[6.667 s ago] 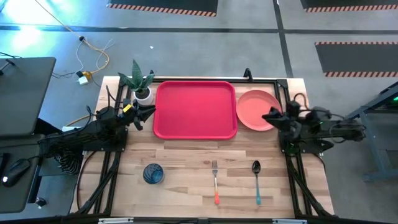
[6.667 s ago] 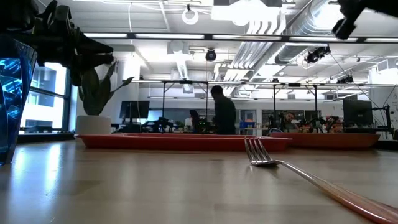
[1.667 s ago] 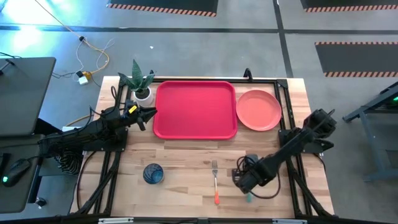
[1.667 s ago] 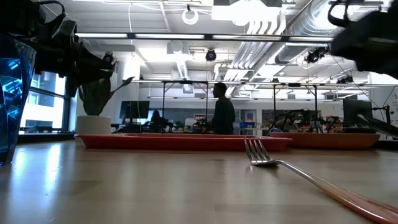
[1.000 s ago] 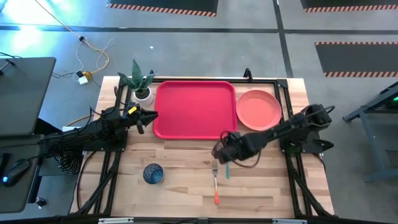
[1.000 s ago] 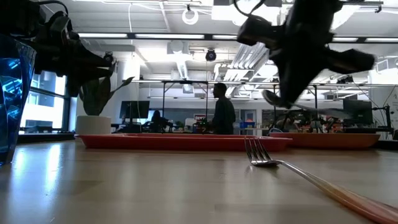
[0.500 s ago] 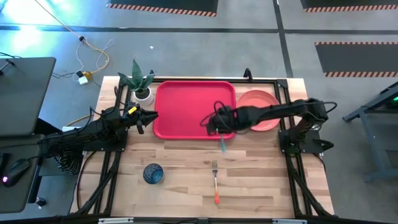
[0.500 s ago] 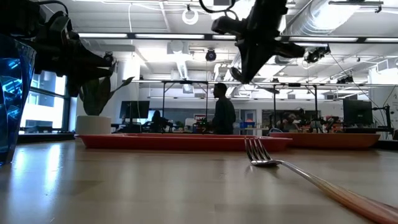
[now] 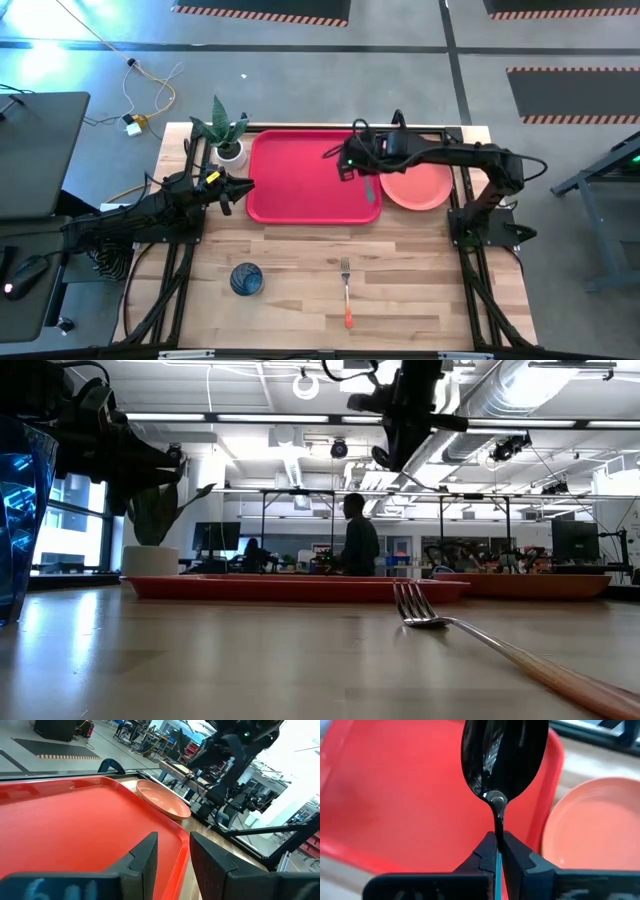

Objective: Pick and place plate/cup/fork/spoon on tray
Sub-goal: Put the blue spoon on the right side of red serving tray

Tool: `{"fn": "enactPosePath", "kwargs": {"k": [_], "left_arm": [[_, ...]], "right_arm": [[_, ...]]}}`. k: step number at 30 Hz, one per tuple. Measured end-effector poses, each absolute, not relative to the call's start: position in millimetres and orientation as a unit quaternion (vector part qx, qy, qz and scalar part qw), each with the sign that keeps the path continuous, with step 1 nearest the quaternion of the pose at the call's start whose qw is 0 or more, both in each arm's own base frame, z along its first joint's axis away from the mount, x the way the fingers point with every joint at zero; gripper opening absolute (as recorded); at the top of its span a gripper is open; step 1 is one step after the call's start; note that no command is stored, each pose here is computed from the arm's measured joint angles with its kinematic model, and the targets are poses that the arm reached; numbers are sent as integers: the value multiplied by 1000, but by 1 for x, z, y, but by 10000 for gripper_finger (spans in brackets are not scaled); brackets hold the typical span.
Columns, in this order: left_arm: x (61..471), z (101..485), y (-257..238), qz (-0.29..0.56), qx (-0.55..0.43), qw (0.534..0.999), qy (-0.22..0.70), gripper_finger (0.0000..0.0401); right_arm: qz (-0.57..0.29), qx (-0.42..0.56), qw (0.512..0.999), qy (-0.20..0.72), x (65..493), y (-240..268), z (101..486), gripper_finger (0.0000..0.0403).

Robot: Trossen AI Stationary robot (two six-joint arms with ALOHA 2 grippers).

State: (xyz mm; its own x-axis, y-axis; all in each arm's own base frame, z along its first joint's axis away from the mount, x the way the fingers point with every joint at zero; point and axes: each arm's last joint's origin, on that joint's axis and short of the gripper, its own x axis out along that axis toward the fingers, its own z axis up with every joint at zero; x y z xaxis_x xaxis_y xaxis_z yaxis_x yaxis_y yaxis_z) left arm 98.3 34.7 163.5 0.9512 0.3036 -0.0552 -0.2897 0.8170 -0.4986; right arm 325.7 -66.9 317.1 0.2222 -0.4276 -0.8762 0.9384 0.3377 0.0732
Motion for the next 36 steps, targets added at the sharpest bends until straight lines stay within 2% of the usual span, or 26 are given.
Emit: {"fn": "enactPosePath", "kwargs": {"k": [8,16,29,36], "left_arm": [[98,163,35,156,-260,953,-14,104],[98,163,35,156,-260,953,-14,104],[98,163,35,156,-260,953,-14,104],[98,162,35,160,-261,952,-4,104]], "right_arm": [[-511,314,687,410,317,-91,295,0],[-509,384,651,411,310,-110,255,0],[-474,465,651,368,306,-129,212,0],[-463,477,642,381,309,-137,197,0]]}}
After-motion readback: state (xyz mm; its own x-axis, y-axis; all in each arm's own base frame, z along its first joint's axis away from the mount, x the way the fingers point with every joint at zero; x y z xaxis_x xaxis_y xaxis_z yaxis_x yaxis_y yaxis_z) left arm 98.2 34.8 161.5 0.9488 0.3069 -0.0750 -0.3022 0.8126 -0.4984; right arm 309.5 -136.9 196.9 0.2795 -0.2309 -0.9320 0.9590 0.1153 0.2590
